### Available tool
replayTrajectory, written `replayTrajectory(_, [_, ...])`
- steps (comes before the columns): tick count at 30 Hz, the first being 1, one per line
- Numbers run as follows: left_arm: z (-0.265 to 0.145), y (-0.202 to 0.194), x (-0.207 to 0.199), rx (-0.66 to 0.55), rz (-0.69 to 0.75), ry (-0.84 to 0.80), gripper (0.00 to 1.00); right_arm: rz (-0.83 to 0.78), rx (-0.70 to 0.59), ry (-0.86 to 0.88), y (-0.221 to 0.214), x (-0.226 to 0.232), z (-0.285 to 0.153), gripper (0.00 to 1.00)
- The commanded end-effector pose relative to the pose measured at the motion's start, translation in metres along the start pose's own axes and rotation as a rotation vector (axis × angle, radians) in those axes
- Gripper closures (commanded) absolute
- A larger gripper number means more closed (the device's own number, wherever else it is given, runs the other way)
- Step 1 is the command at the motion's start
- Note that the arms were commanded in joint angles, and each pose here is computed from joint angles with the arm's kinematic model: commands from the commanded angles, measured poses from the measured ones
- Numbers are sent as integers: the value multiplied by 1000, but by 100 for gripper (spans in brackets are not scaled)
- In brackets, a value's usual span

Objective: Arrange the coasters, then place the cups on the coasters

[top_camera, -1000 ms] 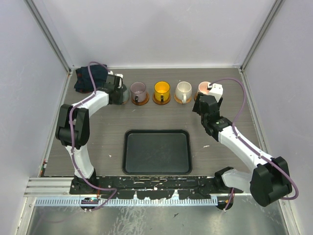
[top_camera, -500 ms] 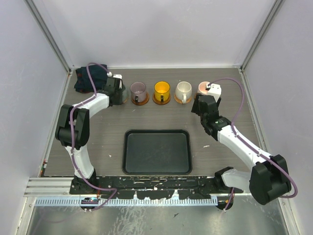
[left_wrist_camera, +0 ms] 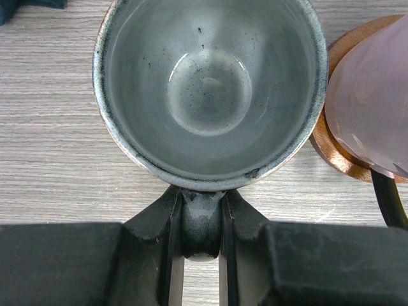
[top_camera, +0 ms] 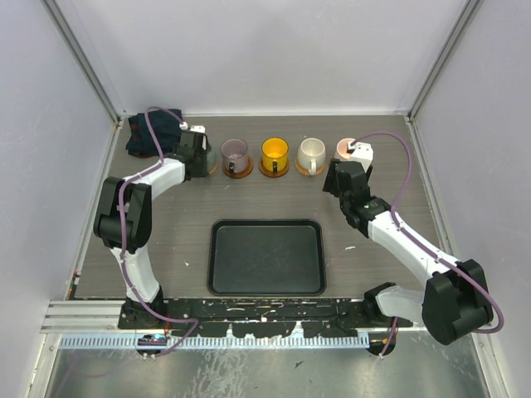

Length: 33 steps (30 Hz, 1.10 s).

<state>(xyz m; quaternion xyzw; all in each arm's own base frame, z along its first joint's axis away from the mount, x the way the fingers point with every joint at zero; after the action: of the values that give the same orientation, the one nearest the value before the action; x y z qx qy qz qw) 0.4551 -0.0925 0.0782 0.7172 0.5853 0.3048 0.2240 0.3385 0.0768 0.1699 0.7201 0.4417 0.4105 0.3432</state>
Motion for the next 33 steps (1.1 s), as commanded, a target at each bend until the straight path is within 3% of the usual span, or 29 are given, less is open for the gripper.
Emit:
replayTrajectory(1, [-24,66,13,-231,-76,45,100,43,-39,40,15,12,1,33])
replayTrajectory(9, [-21,56,14,-189,-99,56,100,39,-23,50,11,13,2,33])
replayTrajectory(11, [-20,54,13,-184,-105,56,95,39,-20,53,10,14,2,34])
replayTrajectory(18, [-23,45,16,-161,-109,77,49,39,-13,62,9,15,2,34])
replayTrajectory(23, [-26,41,17,-156,-110,78,33,43,-10,72,9,17,1,33])
replayTrajectory(33, [-36,40,19,-158,-116,77,31,46,-18,72,12,15,-3,34])
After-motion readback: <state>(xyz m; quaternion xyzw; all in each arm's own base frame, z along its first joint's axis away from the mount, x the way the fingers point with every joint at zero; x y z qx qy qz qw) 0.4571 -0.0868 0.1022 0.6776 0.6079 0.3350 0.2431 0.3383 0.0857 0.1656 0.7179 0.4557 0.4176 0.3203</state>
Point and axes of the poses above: each gripper's point midway between its finger pads, its own z axis out along the fingers, its own x axis along the line the jaws close on, y = z × x, the point moved 2 cm from there along -z, back along the fingers, and after that the axes turned 13 degrees about z, right-handed, at the moved point
